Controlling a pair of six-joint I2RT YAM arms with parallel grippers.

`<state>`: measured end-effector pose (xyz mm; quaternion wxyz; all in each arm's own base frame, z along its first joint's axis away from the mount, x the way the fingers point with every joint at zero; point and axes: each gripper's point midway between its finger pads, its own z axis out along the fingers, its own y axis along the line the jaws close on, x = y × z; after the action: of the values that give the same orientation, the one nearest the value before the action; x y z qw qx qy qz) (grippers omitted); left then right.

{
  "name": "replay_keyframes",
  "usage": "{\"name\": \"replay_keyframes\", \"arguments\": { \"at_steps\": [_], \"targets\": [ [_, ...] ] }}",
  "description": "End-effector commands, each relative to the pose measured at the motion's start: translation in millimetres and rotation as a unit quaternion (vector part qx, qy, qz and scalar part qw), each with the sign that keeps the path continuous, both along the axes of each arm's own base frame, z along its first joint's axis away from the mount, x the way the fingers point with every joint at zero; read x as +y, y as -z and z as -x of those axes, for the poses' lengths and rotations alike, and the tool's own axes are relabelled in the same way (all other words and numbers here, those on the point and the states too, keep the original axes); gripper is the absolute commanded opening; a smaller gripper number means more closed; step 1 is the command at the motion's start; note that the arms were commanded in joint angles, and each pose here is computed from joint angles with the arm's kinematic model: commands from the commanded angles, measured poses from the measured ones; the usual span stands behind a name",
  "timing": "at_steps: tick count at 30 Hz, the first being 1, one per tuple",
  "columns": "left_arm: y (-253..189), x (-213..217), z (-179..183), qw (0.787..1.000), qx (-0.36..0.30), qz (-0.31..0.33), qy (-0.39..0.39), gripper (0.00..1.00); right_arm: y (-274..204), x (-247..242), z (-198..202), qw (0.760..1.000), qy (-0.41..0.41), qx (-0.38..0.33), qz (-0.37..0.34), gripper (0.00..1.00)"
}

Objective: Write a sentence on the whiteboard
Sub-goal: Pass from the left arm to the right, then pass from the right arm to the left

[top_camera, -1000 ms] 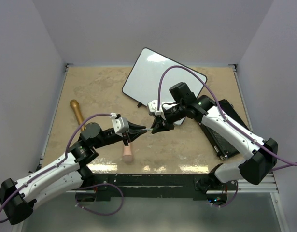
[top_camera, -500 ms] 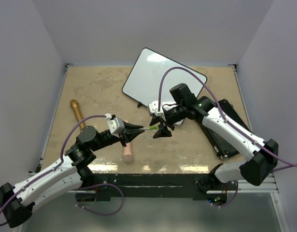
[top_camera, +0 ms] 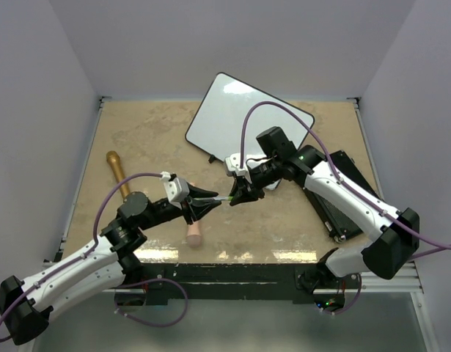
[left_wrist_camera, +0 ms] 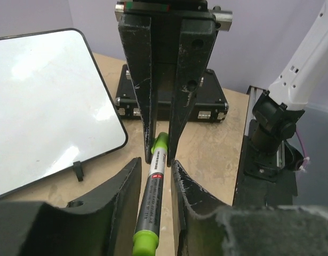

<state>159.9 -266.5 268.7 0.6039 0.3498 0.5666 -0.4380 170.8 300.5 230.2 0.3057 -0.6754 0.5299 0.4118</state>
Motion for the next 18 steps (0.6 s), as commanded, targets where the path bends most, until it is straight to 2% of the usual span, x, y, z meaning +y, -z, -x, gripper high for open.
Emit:
{"name": "replay_keyframes", "arguments": {
  "at_steps": [1,9,18],
  "targets": [
    [-3,-3,3,1.0,-0.002,-0.025,0.017,0.36,-12,-1,2,1.0,-0.007,-0.017,-0.011,0.0],
    [-9,-3,2,0.997,-0.008,-0.07,0.024,0.42,-6,-1,0,1.0,-0.005,-0.018,-0.001,0.0],
    [0,-9,2,0.992,0.011,-0.115,0.044,0.41,-3,0,-1,1.0,-0.004,-0.018,0.003,0.0]
  ]
}}
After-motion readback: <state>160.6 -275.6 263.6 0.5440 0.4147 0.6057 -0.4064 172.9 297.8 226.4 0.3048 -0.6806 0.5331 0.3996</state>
